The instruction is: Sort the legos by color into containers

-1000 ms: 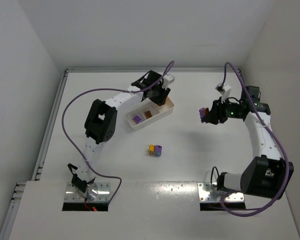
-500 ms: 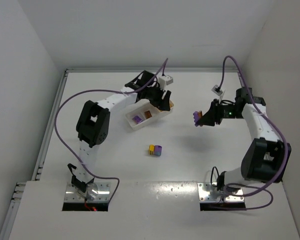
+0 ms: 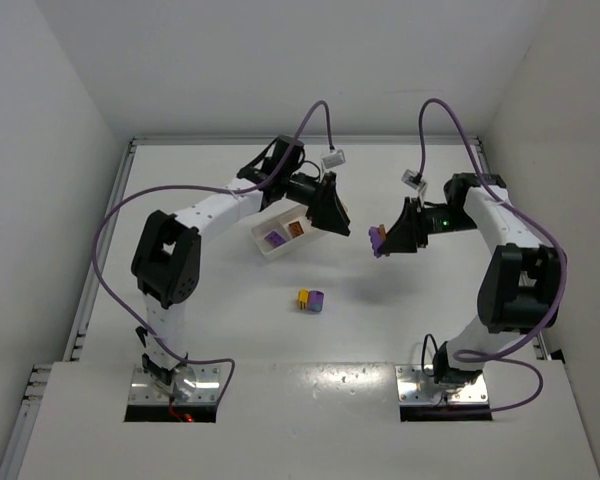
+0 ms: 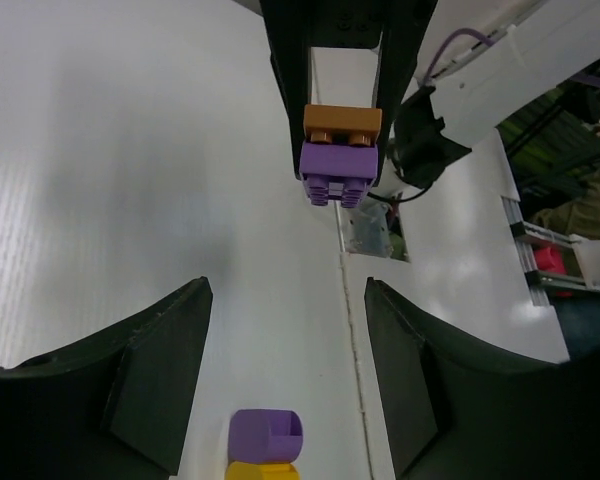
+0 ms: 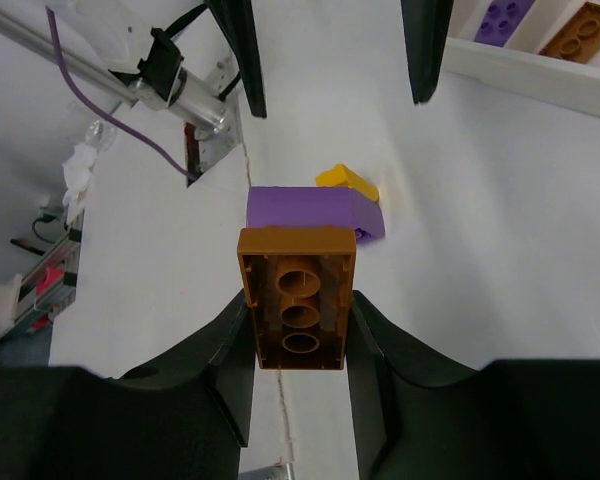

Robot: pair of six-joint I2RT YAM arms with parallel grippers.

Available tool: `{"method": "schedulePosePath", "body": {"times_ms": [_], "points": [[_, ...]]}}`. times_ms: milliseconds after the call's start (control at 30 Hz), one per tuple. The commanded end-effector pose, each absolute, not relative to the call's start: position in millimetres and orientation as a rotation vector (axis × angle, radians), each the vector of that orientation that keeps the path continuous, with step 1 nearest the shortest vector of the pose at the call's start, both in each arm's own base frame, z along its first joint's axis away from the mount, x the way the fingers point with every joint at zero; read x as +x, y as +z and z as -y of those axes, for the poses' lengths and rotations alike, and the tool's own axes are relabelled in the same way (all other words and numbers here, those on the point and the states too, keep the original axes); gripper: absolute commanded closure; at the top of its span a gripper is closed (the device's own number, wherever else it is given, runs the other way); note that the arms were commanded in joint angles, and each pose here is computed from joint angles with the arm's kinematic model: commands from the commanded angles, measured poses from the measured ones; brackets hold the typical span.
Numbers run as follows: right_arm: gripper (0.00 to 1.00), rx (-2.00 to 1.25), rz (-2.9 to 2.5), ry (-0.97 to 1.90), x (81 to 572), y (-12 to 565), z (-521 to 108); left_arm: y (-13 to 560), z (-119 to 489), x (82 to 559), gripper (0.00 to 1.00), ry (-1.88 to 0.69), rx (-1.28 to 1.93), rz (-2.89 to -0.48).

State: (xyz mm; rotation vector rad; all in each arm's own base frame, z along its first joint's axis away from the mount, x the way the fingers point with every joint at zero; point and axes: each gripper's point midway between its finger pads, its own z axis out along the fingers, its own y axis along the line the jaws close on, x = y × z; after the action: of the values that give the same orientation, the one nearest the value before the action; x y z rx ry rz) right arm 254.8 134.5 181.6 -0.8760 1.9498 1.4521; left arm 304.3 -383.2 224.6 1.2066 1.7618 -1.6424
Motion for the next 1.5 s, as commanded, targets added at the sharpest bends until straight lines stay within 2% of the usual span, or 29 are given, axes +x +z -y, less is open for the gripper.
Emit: {"method": "schedulePosePath", "body": {"times_ms": [0,533,833,1467], "points": [[0.91,-0.904,-1.846,1.497,256,202,-147,247,383,286,0.31,-1.718,1.274,-1.654],[0.91,-0.968,-1.829,1.525,254,203,-161,245,401,253,0.31,-1.813,1.379,-1.591],[0.91,-0.995,-1.829,1.550,248,202,-169,236,407,257,0.31,-1.788,1.376,-1.608],[0.90,-1.004,-1.837,1.575,246,197,-173,229,412,250,0.47,-1.801,1.396,-1.612]]}}
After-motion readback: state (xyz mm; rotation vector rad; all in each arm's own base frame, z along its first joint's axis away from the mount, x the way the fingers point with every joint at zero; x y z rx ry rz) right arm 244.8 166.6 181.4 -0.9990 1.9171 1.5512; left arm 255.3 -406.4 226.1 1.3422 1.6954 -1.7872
